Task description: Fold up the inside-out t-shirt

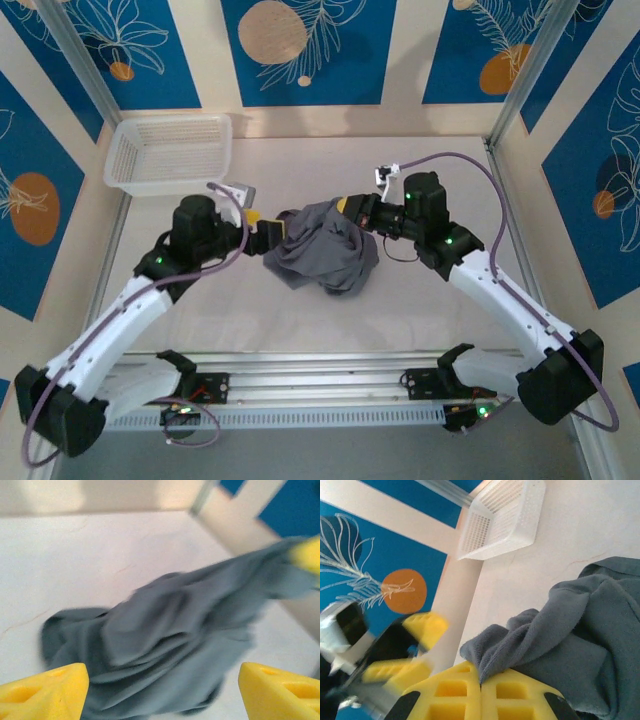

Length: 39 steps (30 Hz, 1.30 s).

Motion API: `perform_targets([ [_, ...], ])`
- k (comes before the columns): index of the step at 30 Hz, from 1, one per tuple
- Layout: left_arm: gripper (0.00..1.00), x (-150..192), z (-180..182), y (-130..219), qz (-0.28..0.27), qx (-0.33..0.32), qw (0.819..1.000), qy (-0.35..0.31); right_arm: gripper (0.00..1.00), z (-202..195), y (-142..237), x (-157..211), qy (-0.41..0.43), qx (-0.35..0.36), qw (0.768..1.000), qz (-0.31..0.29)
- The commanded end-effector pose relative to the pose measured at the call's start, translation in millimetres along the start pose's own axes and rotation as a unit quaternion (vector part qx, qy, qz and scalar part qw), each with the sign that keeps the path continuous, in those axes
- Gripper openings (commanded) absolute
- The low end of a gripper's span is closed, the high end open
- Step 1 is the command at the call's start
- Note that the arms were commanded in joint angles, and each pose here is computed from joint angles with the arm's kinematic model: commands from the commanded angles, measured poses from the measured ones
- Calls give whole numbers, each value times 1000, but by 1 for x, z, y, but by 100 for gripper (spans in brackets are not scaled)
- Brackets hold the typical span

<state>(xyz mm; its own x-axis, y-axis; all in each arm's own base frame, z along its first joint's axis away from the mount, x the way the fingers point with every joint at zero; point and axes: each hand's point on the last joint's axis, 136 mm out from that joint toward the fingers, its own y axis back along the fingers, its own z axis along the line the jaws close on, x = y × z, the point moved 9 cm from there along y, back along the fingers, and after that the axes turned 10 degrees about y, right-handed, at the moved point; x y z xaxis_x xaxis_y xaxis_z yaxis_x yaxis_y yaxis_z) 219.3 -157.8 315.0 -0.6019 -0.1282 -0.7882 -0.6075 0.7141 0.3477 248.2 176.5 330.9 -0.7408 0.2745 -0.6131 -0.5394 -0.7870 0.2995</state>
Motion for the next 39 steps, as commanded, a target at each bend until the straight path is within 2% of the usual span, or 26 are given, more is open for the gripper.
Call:
perform_targets([
  [1, 78, 11, -29, -20, 24, 89, 995, -36, 0, 5, 1, -14, -35, 6, 999, -28],
  [7, 77, 6, -43, -75, 72, 140, 987, -39, 0, 14, 0, -15, -35, -19, 999, -20],
  [10, 76, 0, -39, -98, 77, 122, 989, -32, 0, 18, 4, -14, -34, -15, 999, -17],
  [11, 68, -1, -39, -102, 70, 122, 989, -31, 0, 18, 5, -13, -36, -9, 999, -17],
  [12, 54, -3, -38, -103, 64, 123, 990, -28, 0, 15, 7, -12, -42, 5, 999, -18],
  [13, 35, -5, -36, -104, 58, 120, 991, -25, 0, 11, 10, -11, -52, 20, 998, -18],
  [14, 3, -5, -32, -104, 54, 111, 992, -20, 0, 4, 14, -12, -71, 39, 997, -15],
  [15, 0, -4, -23, -104, 55, 93, 994, -10, 0, -5, 18, -14, -96, 52, 994, -11],
  [17, 0, -2, 1, -104, 65, 67, 995, 23, 0, -23, 27, -18, -150, 56, 987, 3],
  [19, 0, -2, 17, -99, 64, 90, 992, 60, 0, -50, 34, -19, -212, 85, 973, 16],
  [21, 0, -3, 17, -91, 58, 120, 989, 62, 0, -74, 39, -19, -258, 102, 960, 32],
  [23, 0, -4, 11, -88, 68, 144, 986, 54, 0, -84, 36, -20, -273, 71, 958, 50],
  [25, 0, -2, 8, -88, 78, 166, 982, 55, 8, -88, 31, -20, -264, 58, 961, 62],
  [27, 0, 3, 10, -90, 85, 169, 980, 64, 30, -94, 29, -22, -239, 70, 966, 67],
  [28, 0, 6, 12, -91, 88, 166, 980, 69, 36, -96, 30, -21, -223, 79, 969, 68],
  [32, 0, 12, 17, -95, 94, 159, 979, 84, 42, -116, 34, 1, -146, 153, 977, 24],
  [33, 0, 13, 17, -96, 94, 160, 979, 85, 46, -118, 33, 9, -121, 145, 982, 13],
  [36, 0, 13, 19, -97, 96, 153, 980, 86, 47, -116, 25, 38, -28, 100, 994, -21],
  [39, 0, 14, 20, -99, 99, 150, 980, 86, 47, -115, 11, 66, 73, 120, 990, -27],
])
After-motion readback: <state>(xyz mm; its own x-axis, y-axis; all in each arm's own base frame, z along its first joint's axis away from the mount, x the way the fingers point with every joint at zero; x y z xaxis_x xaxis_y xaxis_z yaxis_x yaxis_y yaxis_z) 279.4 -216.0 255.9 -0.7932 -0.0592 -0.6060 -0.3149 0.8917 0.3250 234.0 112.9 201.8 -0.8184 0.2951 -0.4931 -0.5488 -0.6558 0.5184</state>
